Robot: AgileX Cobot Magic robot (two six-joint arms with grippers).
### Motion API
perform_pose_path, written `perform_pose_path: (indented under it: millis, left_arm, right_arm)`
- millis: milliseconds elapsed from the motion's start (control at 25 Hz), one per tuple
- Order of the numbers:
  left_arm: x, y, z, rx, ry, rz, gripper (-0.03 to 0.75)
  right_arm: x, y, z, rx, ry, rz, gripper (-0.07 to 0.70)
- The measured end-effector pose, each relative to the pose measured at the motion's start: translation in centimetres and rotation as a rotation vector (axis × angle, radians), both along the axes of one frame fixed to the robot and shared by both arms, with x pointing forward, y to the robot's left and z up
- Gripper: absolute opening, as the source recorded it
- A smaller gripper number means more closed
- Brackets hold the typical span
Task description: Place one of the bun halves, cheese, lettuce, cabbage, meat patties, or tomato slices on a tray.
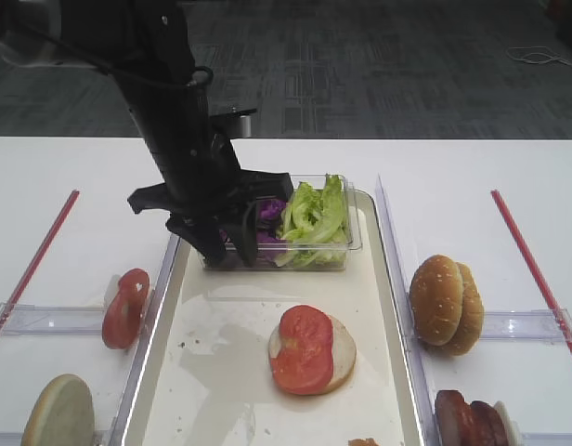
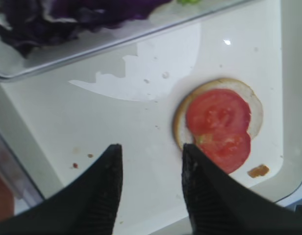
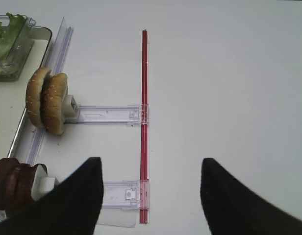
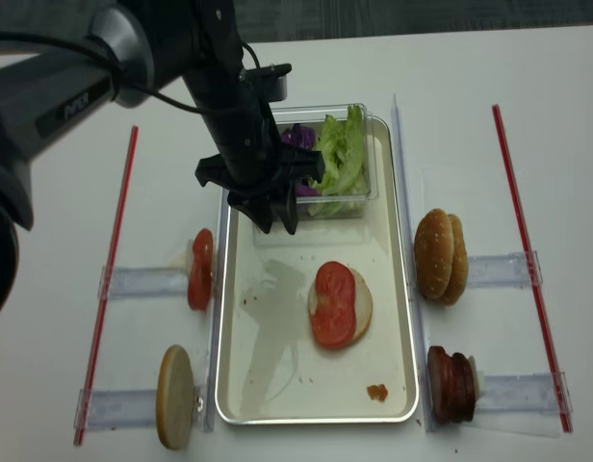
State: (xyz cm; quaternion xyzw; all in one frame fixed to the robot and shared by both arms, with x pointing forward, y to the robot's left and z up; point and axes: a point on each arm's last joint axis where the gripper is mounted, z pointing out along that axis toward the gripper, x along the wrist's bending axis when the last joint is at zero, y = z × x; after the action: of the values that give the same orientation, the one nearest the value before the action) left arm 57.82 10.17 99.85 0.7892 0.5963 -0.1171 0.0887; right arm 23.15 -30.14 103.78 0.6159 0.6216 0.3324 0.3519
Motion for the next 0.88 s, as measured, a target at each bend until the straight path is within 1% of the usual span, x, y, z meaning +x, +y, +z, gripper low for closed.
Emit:
perform_pose_path:
  millis: [120, 320, 440, 560, 600, 680, 800, 880]
  left_arm:
    - [0.2, 0.5, 0.8, 0.046, -0.037, 0.031, 0.279]
    - [0.0, 1.2, 1.8, 0.088, -0.079, 0.041, 0.279]
    - [0.1, 1.6, 2.2, 0.125, -0.107, 0.038, 0.279]
    - [0.2, 2.3, 2.9, 0.168, -0.151, 0.035, 0.279]
    - [0.3, 2.8, 3.1, 0.178, -0.160, 0.042, 0.279]
    - [0.7, 4.0, 3.5, 0.183, -0.170, 0.073, 0.279]
    - [1.4, 6.6, 4.4, 0.182, -0.187, 0.148, 0.279]
    - [1.7, 8.4, 5.2, 0.183, -0.204, 0.185, 0.279]
  right_arm:
    - [0.0, 0.0, 0.0, 0.000, 0.000, 0.000, 0.453]
    - [0.0, 0.0, 0.0, 0.000, 0.000, 0.000, 0.453]
    - [0.0, 0.0, 0.0, 0.000, 0.000, 0.000, 0.453]
    - [0.0, 0.0, 0.0, 0.000, 0.000, 0.000, 0.453]
    - [0.0, 0.0, 0.0, 0.000, 0.000, 0.000, 0.453]
    - [0.0, 0.0, 0.0, 0.000, 0.000, 0.000, 0.453]
    - [0.0, 0.0, 0.0, 0.000, 0.000, 0.000, 0.453]
    - [0.0, 0.0, 0.0, 0.000, 0.000, 0.000, 0.453]
